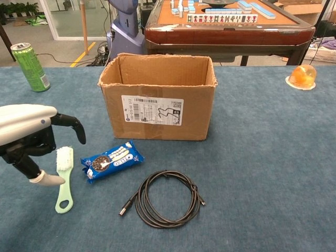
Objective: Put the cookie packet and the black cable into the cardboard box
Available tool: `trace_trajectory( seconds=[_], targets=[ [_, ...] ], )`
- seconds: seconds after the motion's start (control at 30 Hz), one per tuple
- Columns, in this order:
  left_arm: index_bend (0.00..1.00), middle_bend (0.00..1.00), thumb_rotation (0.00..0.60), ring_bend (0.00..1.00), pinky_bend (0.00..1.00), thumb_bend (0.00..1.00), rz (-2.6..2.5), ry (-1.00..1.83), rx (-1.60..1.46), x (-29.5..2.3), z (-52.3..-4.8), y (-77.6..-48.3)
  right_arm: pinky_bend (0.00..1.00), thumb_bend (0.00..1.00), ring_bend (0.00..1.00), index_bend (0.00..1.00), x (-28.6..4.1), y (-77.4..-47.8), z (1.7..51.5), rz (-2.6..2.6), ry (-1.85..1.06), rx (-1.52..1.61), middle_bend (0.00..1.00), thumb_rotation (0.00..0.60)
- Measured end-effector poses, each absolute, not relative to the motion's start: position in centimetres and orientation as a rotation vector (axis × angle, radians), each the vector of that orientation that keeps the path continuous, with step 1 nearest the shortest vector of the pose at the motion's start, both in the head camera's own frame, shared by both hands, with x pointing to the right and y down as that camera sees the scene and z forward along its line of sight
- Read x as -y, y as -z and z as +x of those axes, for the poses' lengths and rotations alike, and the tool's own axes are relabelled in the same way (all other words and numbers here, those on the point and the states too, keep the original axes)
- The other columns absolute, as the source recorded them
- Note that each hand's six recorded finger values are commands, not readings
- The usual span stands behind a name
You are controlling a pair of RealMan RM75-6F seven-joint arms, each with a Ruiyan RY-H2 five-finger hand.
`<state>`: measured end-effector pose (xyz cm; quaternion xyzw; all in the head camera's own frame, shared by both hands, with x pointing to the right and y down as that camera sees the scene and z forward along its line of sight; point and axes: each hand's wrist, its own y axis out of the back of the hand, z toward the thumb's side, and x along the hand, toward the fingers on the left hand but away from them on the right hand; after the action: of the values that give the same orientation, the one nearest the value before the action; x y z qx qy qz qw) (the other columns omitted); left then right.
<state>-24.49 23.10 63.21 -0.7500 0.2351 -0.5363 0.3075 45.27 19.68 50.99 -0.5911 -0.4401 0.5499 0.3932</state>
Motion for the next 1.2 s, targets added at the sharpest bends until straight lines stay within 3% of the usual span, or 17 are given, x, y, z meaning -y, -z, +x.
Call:
trace_trajectory(
  seconds=[0.17,1.2],
  targets=[
    [0.28,1.0,0.6,1.0,1.0,0.07,-1.977,1.448,-0.604,-22.7,-23.8,-64.0,0.44,0.0,0.26,0.19,-19.7,-51.0,45.3,-1.503,-1.398,1.116,0.31,0.6],
    [0.25,1.0,0.6,1.0,1.0,0.02,-1.93,1.555,-0.55,-22.2,-21.3,-67.8,0.44,0.0,0.26,0.19,-19.6,-50.6,45.3,-1.509,-1.381,1.132,0.32,0.6]
  ],
)
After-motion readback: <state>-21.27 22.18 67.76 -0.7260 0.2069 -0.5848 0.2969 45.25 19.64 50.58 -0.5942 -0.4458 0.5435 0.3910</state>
